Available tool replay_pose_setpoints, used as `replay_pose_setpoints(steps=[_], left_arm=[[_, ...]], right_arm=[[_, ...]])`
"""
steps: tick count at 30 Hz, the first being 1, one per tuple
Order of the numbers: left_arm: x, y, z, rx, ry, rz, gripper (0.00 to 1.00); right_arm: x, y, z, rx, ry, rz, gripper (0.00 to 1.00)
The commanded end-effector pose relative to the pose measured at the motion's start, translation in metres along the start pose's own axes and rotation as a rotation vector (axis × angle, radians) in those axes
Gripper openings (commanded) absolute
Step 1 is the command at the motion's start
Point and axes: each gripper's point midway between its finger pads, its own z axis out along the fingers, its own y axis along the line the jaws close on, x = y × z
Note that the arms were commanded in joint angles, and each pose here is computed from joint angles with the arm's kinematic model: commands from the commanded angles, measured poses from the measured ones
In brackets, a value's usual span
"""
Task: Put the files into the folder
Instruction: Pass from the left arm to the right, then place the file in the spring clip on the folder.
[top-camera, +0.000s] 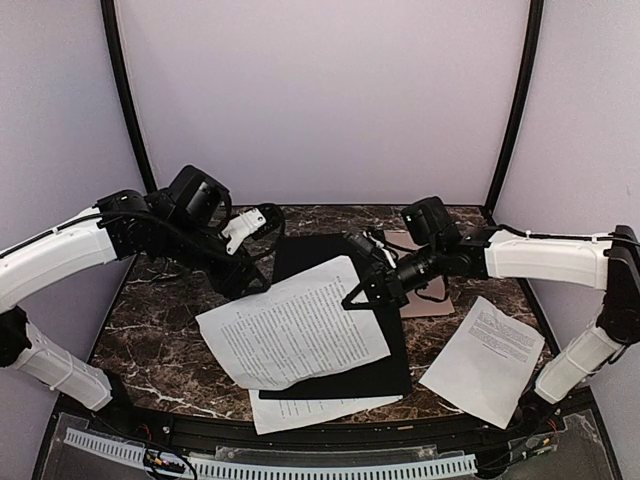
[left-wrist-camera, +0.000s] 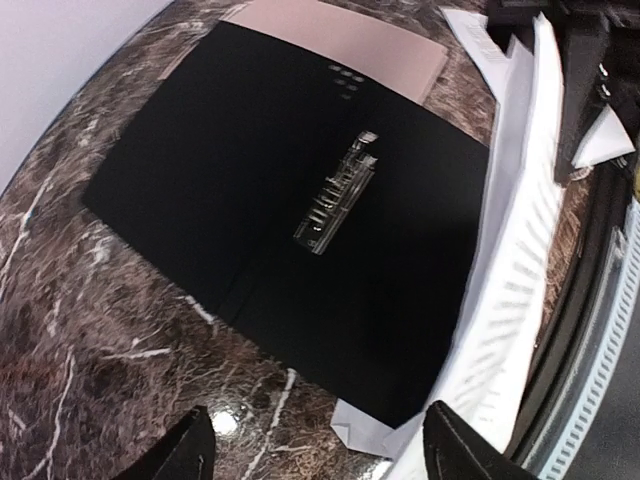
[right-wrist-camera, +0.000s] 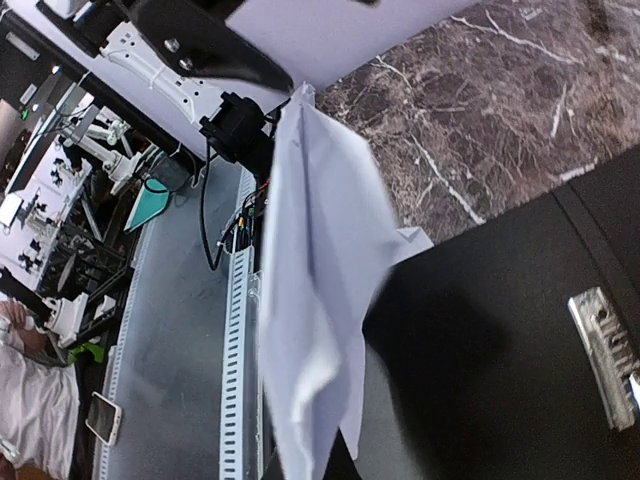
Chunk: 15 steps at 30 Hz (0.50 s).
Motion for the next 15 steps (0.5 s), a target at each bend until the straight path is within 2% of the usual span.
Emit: replay_pose_setpoints(steps=[1,6,12,15], left_arm=[[-0.021,0.058,-0.040,-0.344,-0.117,-0.071,0.76],[-0.016,0.075,-0.034,-0.445,-0.081,-0.104,0.82],[-0.013,0.075,-0.025,-0.434,-0.068,-0.124,0.83],[-0.013,0.073,-0.022,-0.421,-0.072,-0.122,0.84]], right_arm=[[0.008,-0.016,-0.007,0.081,-0.061,0.280,0.00],[0.038,-0.052,-0.026,0.210,-0.125,0.531,0.00],[0.057,-0.078,-0.059,0.323,-0.219,0.679,0.00],[0.069,-0.083,-0.062,0.341,-0.207,0.730,0.00]])
